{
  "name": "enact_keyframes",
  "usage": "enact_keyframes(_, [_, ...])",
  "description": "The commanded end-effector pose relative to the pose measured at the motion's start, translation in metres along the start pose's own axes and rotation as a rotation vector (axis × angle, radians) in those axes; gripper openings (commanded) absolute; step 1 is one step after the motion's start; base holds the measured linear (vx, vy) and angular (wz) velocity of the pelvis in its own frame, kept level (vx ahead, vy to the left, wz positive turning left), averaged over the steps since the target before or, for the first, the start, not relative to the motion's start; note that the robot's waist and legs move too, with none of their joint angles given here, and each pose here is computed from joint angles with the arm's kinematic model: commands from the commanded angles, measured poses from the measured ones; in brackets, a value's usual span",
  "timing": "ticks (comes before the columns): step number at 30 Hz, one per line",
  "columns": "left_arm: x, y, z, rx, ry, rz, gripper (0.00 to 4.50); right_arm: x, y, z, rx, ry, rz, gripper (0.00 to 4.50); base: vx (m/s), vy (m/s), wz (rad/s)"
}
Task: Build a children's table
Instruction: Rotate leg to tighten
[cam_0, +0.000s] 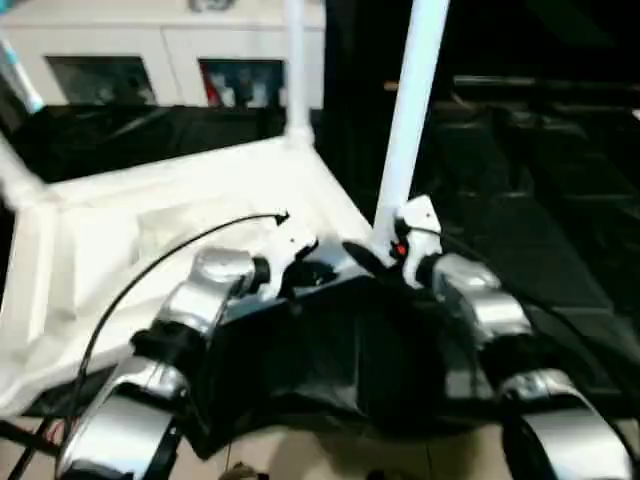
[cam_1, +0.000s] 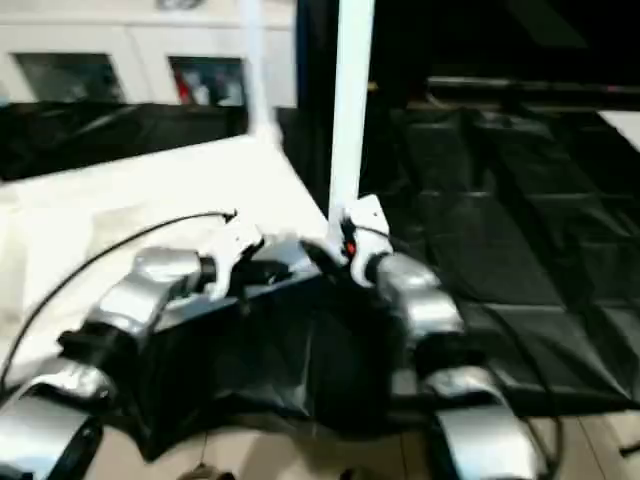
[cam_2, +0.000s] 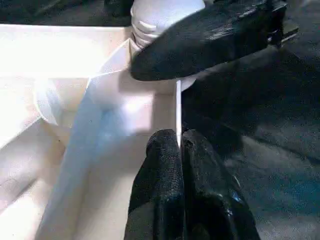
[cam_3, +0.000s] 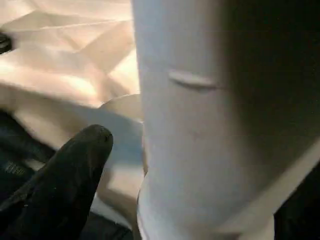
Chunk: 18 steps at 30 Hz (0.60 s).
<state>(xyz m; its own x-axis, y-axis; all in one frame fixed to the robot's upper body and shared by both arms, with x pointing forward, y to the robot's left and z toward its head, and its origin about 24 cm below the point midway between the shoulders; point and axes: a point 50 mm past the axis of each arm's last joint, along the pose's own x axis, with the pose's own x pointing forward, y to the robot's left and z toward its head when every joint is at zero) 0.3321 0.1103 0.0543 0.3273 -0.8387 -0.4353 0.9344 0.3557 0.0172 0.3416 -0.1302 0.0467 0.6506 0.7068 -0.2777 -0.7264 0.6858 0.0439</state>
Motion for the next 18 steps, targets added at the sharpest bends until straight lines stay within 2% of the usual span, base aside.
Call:
enact_keyframes(1, [0.003, -0.009, 0.023, 0.086, -0.101, -0.104, 0.0, -0.002, 0.006, 0.005, -0.028, 0.002, 0.103, 4.45, 0.0, 0.0, 0.0])
enact_keyframes(2, [-0.001, -0.01, 0.021, 0.091, -0.092, -0.139, 0.0, -0.011, 0.005, 0.004, -0.049, 0.024, 0.157, 4.45, 0.0, 0.0, 0.0])
enact_keyframes(9, [-0.015, -0.017, 0.013, 0.081, -0.062, -0.249, 0.0, -0.03, 0.006, -0.001, -0.084, 0.108, 0.326, 4.45, 0.0, 0.0, 0.0])
enact_keyframes(10, [-0.015, -0.017, 0.013, 0.081, -0.062, -0.249, 0.0, -0.03, 0.006, -0.001, -0.084, 0.108, 0.326, 4.18, 0.0, 0.0, 0.0])
enact_keyframes(12, [-0.018, -0.022, 0.011, 0.066, -0.053, -0.302, 0.0, -0.032, 0.008, -0.001, -0.082, 0.121, 0.362, 4.18, 0.0, 0.0, 0.0])
enact_keyframes(15, [-0.02, -0.025, 0.009, 0.068, -0.04, -0.326, 0.0, -0.033, 0.01, -0.001, -0.081, 0.13, 0.381, 3.76, 0.0, 0.0, 0.0])
enact_keyframes(18, [-0.02, -0.025, 0.009, 0.072, -0.032, -0.325, 0.0, -0.033, 0.011, -0.001, -0.082, 0.132, 0.389, 3.62, 0.0, 0.0, 0.0])
